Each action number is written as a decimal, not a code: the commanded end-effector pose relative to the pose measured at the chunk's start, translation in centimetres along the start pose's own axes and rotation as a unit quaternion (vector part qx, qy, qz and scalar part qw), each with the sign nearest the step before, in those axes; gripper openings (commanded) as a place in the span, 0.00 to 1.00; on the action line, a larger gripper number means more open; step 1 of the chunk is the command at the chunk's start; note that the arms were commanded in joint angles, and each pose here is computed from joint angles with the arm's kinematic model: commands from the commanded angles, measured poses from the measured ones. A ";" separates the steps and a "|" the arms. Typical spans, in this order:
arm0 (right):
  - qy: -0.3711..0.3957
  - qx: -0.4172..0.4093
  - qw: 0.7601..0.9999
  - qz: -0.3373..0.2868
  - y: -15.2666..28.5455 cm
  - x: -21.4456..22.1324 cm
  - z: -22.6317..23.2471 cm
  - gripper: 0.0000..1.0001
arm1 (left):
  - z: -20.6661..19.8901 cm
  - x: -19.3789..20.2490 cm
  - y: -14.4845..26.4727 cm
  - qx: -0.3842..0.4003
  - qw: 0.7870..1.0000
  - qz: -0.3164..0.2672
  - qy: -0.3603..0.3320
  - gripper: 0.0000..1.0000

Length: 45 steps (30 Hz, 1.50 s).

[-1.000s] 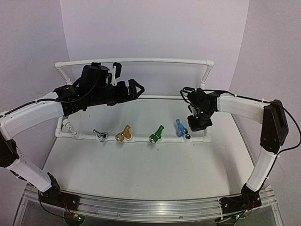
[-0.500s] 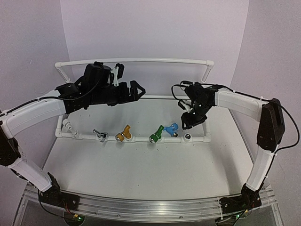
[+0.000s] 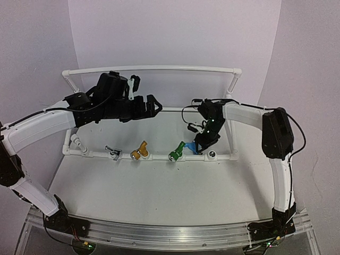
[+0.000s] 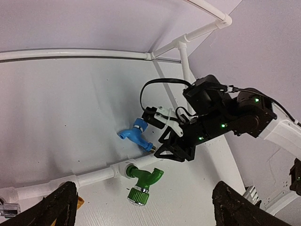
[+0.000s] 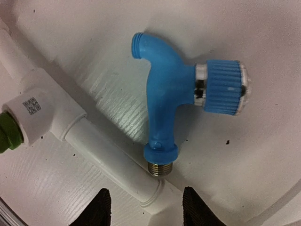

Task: Install the water faucets
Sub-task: Pick up the water faucet from the center of the board.

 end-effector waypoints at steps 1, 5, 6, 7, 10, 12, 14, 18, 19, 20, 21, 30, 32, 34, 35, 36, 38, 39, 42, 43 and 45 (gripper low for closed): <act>0.018 -0.027 0.999 0.002 -0.9 -0.5 0.7 0.46 | -0.6 -2.5 1.0 0.001 0.999 -0.033 -0.005 1.00; 0.017 0.003 1.000 -0.003 -2.8 -0.9 -0.6 0.43 | -0.6 -2.7 1.0 -0.001 0.999 -0.036 -0.006 1.00; 0.017 0.011 1.000 -0.004 -3.2 -0.9 -1.0 0.42 | -0.6 -2.7 1.0 -0.001 0.999 -0.037 -0.007 1.00; 0.016 0.021 1.000 -0.006 -3.5 -1.0 -1.3 0.41 | -0.6 -2.7 1.0 -0.002 0.999 -0.037 -0.007 1.00; 0.011 0.041 0.999 -0.008 -4.3 -1.1 -2.1 0.37 | -0.6 -2.9 0.9 -0.003 0.999 -0.039 -0.009 1.00; 0.008 0.046 0.999 -0.006 -4.9 -1.1 -2.4 0.34 | -0.6 -2.9 0.8 -0.004 0.999 -0.039 -0.008 1.00; 0.005 0.051 0.999 -0.005 -5.3 -1.2 -2.6 0.33 | -0.6 -3.0 0.8 -0.005 0.999 -0.040 -0.009 1.00; 0.002 0.055 0.998 0.000 -5.7 -1.0 -2.9 0.31 | -0.5 -3.1 0.8 -0.013 0.999 -0.040 -0.008 1.00; 0.002 0.055 0.998 0.000 -5.7 -1.0 -2.9 0.26 | -0.4 -3.2 0.8 -0.015 0.999 -0.042 -0.007 1.00; 0.003 0.057 0.998 -0.002 -5.5 -1.1 -2.9 0.19 | -0.3 -3.3 0.9 -0.016 0.999 -0.043 -0.005 1.00; 0.004 0.058 0.998 -0.004 -5.2 -1.2 -3.0 0.11 | -0.2 -3.4 0.9 -0.017 0.999 -0.043 -0.003 1.00; 0.066 0.070 0.987 -0.130 5.9 -5.2 -1.8 0.00 | 0.8 -4.2 2.1 -0.012 0.999 -0.040 0.017 1.00; 0.072 0.062 0.979 -0.180 9.7 -6.5 -0.8 0.00 | 0.9 -4.7 2.7 -0.005 0.998 -0.049 0.023 1.00; 0.063 0.043 0.969 -0.234 13.5 -7.9 0.5 0.00 | 0.7 -5.2 3.4 0.006 0.998 -0.064 0.027 1.00; 0.059 0.030 0.963 -0.261 15.5 -8.5 1.2 0.00 | 0.4 -5.6 3.7 0.016 0.997 -0.073 0.026 1.00; 0.049 0.009 0.956 -0.289 17.5 -8.9 2.2 0.00 | 0.0 -5.9 4.0 0.028 0.996 -0.082 0.025 1.00; 0.034 -0.027 0.940 -0.340 21.1 -9.9 3.7 0.00 | -1.4 -6.6 4.5 0.069 0.993 -0.098 0.014 0.99; 0.020 -0.047 0.931 -0.360 22.5 -10.3 4.3 0.00 | -2.3 -6.9 4.8 0.092 0.990 -0.104 0.007 0.98; -0.009 -0.113 0.906 -0.407 26.3 -10.9 6.5 0.00 | -4.5 -8.0 5.4 0.153 0.980 -0.127 -0.011 0.94; -0.008 -0.141 0.898 -0.416 27.2 -11.0 7.6 0.00 | -5.3 -8.2 5.5 0.175 0.976 -0.131 -0.017 0.92; 0.019 -0.224 0.876 -0.426 29.1 -10.6 10.6 0.00 | -6.6 -8.7 5.9 0.210 0.967 -0.143 -0.028 0.90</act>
Point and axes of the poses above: each gripper's point midway between its finger pads, its own y axis back along the fingers, its own z axis along the line the jaws close on, x = y × z, the point moved 1 cm from there along y, back along the fingers, and after that the axes turned 4 degrees about -y, right-handed, at the moved point
